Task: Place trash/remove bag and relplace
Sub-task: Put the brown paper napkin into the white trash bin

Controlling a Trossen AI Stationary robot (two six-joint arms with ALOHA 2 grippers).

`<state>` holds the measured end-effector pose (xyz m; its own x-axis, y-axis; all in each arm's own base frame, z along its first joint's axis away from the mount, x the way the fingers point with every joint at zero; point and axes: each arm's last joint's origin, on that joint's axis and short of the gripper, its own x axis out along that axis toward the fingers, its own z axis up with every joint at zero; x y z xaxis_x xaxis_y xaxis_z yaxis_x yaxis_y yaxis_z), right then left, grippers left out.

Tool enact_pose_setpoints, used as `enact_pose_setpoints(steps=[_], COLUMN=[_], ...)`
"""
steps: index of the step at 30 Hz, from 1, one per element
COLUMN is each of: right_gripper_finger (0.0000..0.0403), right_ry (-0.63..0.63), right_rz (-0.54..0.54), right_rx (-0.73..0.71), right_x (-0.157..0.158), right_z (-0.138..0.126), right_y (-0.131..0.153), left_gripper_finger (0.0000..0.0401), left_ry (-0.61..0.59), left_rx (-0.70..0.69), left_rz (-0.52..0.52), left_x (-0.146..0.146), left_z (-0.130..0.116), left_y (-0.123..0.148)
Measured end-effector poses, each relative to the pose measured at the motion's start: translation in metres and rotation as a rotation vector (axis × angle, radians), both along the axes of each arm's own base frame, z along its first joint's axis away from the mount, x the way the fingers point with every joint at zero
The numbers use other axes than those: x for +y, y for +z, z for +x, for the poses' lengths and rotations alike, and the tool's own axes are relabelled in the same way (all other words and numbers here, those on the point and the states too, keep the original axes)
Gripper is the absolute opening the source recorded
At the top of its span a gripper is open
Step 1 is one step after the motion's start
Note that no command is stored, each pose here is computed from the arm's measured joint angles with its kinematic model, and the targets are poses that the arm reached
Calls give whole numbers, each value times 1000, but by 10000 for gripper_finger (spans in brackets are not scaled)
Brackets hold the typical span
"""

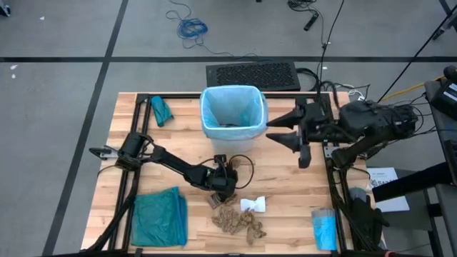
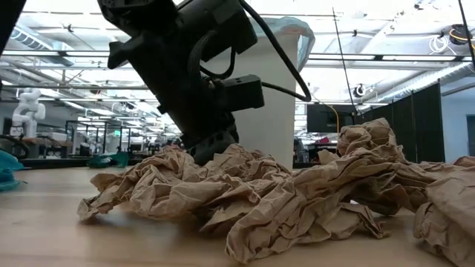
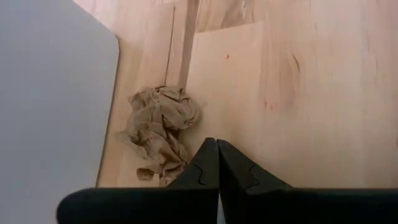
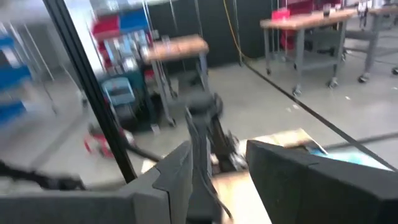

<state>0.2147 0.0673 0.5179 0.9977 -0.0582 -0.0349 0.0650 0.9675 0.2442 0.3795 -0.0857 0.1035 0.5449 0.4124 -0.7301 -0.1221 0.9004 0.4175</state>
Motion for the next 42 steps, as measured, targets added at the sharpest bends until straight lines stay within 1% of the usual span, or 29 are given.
enact_pose_setpoints(steps=[2, 5, 9, 15, 17, 20, 22, 24, 25, 27, 28, 30, 32, 35, 37, 39, 42], right_gripper_finger=[144, 144, 144, 144, 144, 144, 144, 144, 144, 144, 144, 144, 144, 144, 144, 144, 144], right_ry=[0, 6, 27, 31, 36, 44, 47, 58, 66, 80, 84, 89, 89, 83, 77, 66, 57], right_rz=[28, 61, 68, 32, 46, 72, 88, 91, 88, 81, 74, 53, 26, -4, -23, -41, -82], right_rx=[-48, -79, -73, -56, -50, -48, -49, -38, -28, -10, -4, 13, 48, 157, 258, 379, 531], right_x=[0, 1, 7, 10, 12, 14, 16, 20, 23, 29, 31, 35, 39, 46, 50, 55, 67], right_z=[-1, 0, 2, 5, 7, 7, 8, 11, 13, 17, 19, 24, 31, 44, 52, 59, 69], right_y=[5, 8, 6, 4, 2, 2, 1, -1, -3, -7, -8, -12, -19, -36, -52, -70, -96], left_gripper_finger=[0, 0, 0, 0, 0, 0, 0, 0, 0, 0, 0, 0, 0, 0, 0, 0, 0], left_ry=[12, 16, 14, 13, 13, -1, -12, -23, -33, -58, -71, -99, -120, -156, -218, -309, -328], left_rx=[-29, -42, -56, -65, -76, -110, -114, -124, -141, -141, -175, -207, -276, -339, -319, -271, -244], left_rz=[16, 16, 8, 2, -1, -33, -43, -50, -57, -56, -67, -77, -103, -137, -157, -182, -206], left_x=[0, -1, -2, -2, -2, -4, -7, -12, -16, -23, -27, -32, -36, -39, -42, -44, -41], left_z=[2, 6, 10, 11, 12, 15, 15, 17, 18, 10, 7, -7, -23, -50, -70, -89, -112], left_y=[2, 4, 8, 9, 10, 12, 19, 36, 51, 85, 105, 139, 170, 207, 222, 233, 246])
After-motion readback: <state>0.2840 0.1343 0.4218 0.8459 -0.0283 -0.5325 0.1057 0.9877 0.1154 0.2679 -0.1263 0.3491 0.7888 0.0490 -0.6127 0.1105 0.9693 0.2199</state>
